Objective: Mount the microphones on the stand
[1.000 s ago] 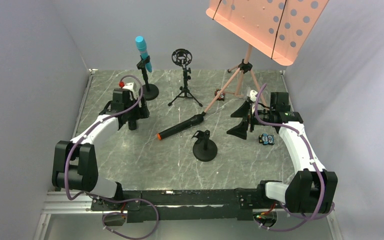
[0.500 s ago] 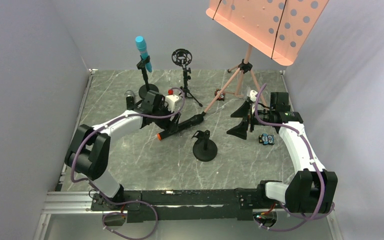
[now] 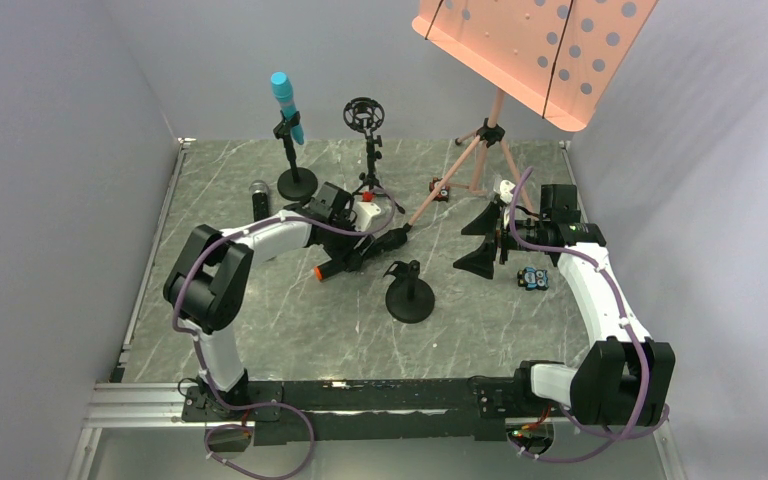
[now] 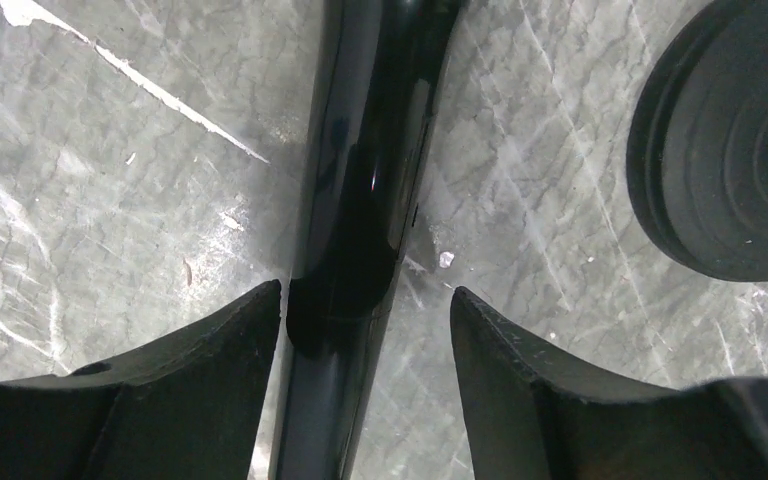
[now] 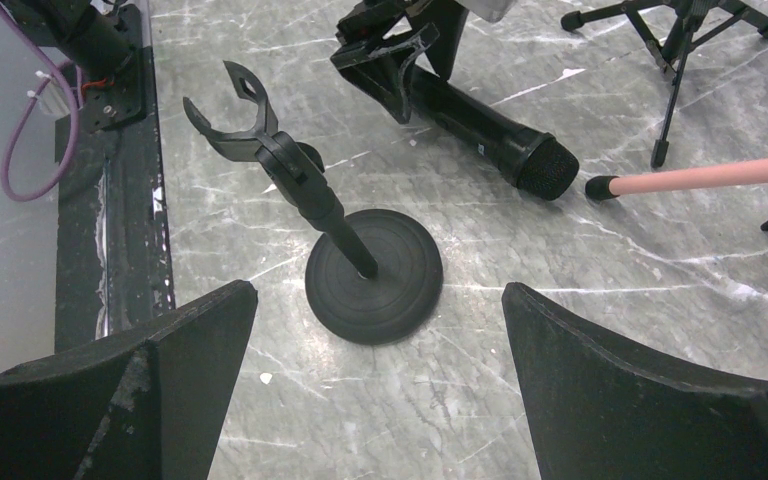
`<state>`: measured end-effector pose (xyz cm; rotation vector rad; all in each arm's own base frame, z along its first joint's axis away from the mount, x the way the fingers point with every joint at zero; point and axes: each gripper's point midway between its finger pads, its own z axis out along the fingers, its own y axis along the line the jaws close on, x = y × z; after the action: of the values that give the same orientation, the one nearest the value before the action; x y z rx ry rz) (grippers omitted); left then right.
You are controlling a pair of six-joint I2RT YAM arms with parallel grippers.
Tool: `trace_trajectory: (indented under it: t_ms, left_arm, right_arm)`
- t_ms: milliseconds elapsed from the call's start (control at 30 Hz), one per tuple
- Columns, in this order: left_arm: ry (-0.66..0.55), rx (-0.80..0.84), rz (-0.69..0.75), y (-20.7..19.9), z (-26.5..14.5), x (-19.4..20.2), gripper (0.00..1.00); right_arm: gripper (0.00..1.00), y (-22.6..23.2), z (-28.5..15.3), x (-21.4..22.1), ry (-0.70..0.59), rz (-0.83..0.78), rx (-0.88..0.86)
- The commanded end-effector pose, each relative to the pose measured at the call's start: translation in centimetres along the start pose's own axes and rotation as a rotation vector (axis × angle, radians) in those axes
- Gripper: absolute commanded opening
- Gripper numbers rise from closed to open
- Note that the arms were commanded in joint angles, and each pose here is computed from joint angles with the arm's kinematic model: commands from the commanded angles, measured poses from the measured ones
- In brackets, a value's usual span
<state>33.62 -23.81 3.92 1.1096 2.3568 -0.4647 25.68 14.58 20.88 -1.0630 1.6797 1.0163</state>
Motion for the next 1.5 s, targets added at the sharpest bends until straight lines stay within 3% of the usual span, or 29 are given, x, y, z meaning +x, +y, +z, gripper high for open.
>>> trace_trajectory:
  t_ms: [0, 467, 533, 700, 800, 1267, 1467]
  left_arm:
    - [0.007, -0.035, 0.037, 0.6, 0.0, -1.0, 0.64]
    - [0.144, -0.084, -0.004, 0.4, 1.4, 1.3, 0.61]
    - [0.150, -0.087, -0.011, 0.4, 1.4, 1.4, 0.52]
    - [0.146, -0.124, -0.019, 0.8, 0.7, 1.3, 0.13]
    - [0.124, -0.176, -0.037, 1.2, -1.3, 0.5, 0.03]
    - [-0.267, -0.224, -0.038, -1.6, -12.8, -3.9, 0.00]
    - [-0.550, -0.154, 0.012, -4.4, -19.2, -9.7, 0.00]
  right_arm:
    - [1.00, -0.2, -0.1, -1.4, -0.030, -0.051, -0.012]
    - [1.00, 0.0, -0.2, -1.7, -0.036, -0.055, -0.018]
    - [1.00, 0.1, -0.2, -1.7, -0.036, -0.057, -0.017]
    - [1.00, 0.0, -0.3, -1.7, -0.038, -0.055, -0.016]
    - [1.00, 0.0, -0.3, -1.6, -0.036, -0.056, -0.013]
    - [1.00, 0.4, -0.6, -3.2, -0.050, -0.071, -0.037]
    - [1.00, 1.1, -1.1, -7.5, -0.028, -0.123, -0.076]
